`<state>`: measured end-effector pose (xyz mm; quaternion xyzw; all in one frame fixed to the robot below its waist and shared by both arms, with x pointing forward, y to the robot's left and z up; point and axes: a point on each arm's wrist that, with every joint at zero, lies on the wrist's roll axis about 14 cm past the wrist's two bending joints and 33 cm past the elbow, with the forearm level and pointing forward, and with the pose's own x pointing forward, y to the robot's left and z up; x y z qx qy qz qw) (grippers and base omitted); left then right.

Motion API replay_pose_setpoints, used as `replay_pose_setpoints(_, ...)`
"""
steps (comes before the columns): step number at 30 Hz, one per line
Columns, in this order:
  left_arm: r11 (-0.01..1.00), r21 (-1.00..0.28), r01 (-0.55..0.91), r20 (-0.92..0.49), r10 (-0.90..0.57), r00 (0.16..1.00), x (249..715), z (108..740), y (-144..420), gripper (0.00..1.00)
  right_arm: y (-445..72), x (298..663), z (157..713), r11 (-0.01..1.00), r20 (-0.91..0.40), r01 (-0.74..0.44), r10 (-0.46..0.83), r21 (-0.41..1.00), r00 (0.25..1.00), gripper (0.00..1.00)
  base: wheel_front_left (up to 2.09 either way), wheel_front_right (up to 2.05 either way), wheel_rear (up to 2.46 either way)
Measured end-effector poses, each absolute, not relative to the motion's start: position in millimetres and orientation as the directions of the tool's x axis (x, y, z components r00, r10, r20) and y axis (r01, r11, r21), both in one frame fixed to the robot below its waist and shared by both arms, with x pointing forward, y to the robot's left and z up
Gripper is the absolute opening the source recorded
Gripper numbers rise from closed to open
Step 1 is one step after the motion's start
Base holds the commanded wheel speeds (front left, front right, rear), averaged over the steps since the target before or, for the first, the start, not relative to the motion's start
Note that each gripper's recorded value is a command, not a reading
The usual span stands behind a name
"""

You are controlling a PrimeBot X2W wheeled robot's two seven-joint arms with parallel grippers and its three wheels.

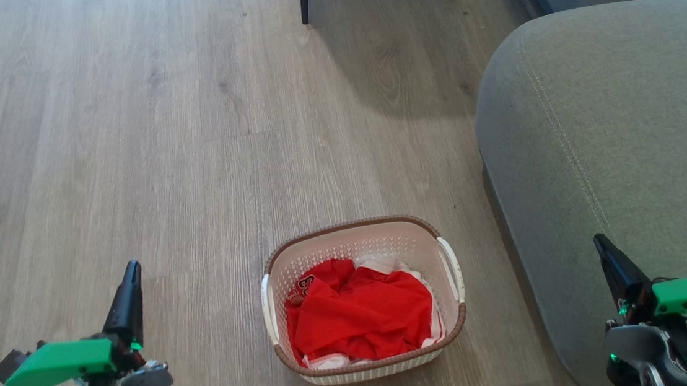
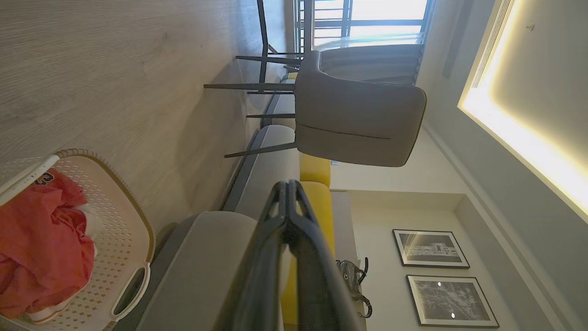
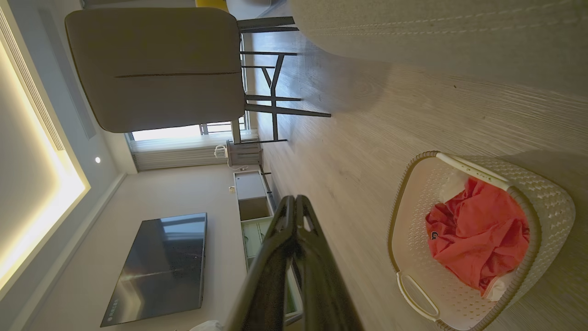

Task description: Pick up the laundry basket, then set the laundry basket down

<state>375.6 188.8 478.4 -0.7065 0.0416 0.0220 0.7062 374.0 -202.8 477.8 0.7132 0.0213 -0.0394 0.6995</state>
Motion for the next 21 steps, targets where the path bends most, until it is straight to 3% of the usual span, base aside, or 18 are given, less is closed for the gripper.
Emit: replay_pose_setpoints(21, 0.0, -0.996, -0.09, -0.09, -0.028, 0.996, 375.6, 478.4, 188.7, 0.0, -203.9, 373.9, 478.0, -0.022, -0.086, 0.085, -0.025, 0.996, 0.996, 0.0, 0.0, 0.0, 0.0)
